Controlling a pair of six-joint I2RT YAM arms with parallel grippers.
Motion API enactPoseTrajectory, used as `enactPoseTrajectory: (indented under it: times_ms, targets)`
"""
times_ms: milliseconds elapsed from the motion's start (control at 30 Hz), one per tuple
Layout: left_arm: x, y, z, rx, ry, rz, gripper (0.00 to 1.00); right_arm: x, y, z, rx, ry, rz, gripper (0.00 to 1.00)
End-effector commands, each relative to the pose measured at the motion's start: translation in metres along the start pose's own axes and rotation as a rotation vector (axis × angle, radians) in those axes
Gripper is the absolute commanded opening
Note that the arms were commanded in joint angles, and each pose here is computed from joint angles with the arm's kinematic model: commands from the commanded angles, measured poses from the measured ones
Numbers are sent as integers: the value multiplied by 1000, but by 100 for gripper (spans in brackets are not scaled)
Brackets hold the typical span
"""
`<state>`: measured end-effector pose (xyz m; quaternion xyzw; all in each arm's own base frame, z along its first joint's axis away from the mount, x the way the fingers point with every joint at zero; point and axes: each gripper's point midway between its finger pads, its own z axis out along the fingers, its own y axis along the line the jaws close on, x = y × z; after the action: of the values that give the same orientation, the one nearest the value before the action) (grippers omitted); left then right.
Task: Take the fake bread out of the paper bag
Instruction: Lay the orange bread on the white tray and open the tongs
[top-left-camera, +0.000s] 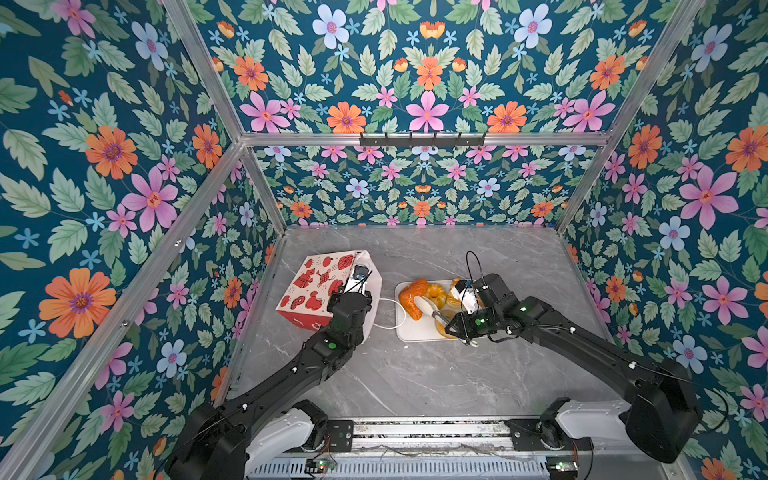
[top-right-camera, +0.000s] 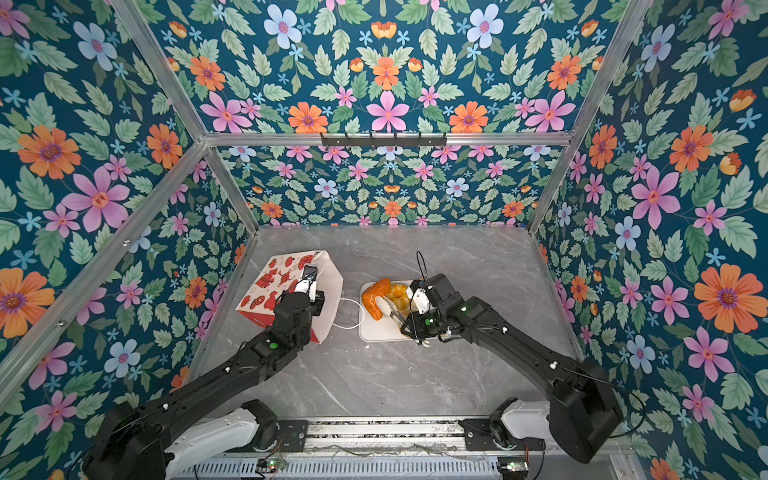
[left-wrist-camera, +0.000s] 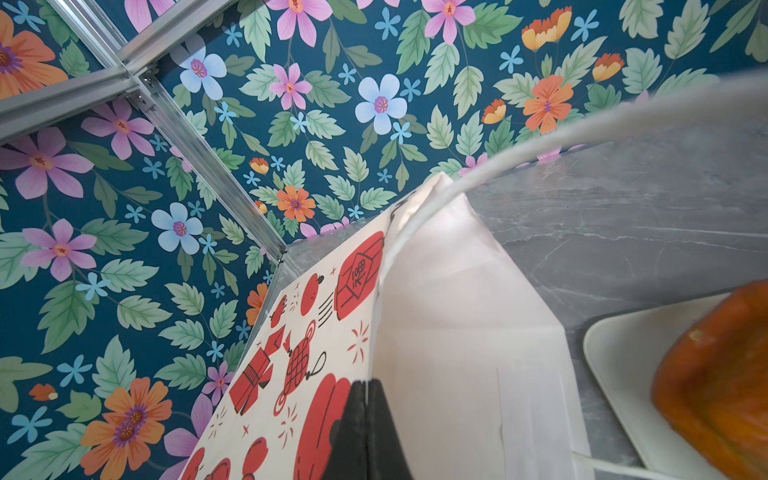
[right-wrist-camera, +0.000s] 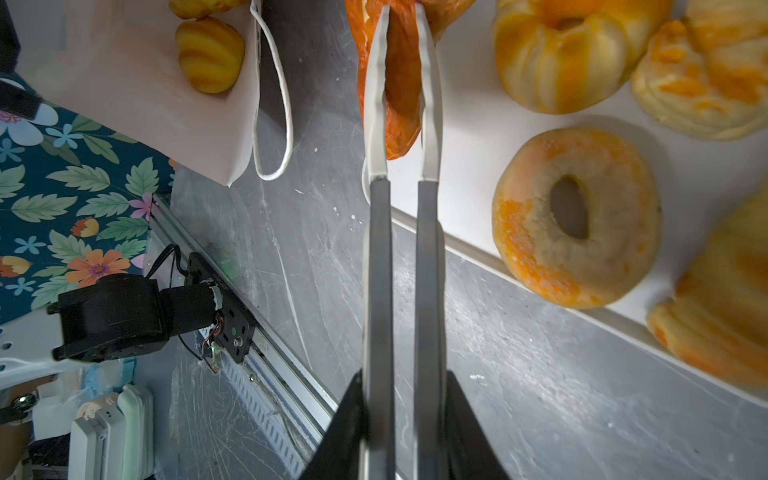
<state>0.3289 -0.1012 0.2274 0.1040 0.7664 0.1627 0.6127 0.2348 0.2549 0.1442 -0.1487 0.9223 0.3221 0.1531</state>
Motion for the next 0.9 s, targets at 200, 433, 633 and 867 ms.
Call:
enactPoseTrajectory:
  times_ms: [200, 433, 633, 867]
  targets:
    - [-3, 1, -1, -1, -22, -33, 0, -7, -10, 30, 7, 50, -5, 17]
    - [-1, -1, 0, 2, -16, -29, 0, -1, -24, 31, 72, 63, 29, 28]
    - [-1, -3, 1, 8, -18, -29, 0, -2, -21, 19, 70, 27, 33, 36]
    - [-2, -13, 3, 58, -23, -24, 0, -2, -17, 5, 70, -16, 31, 38]
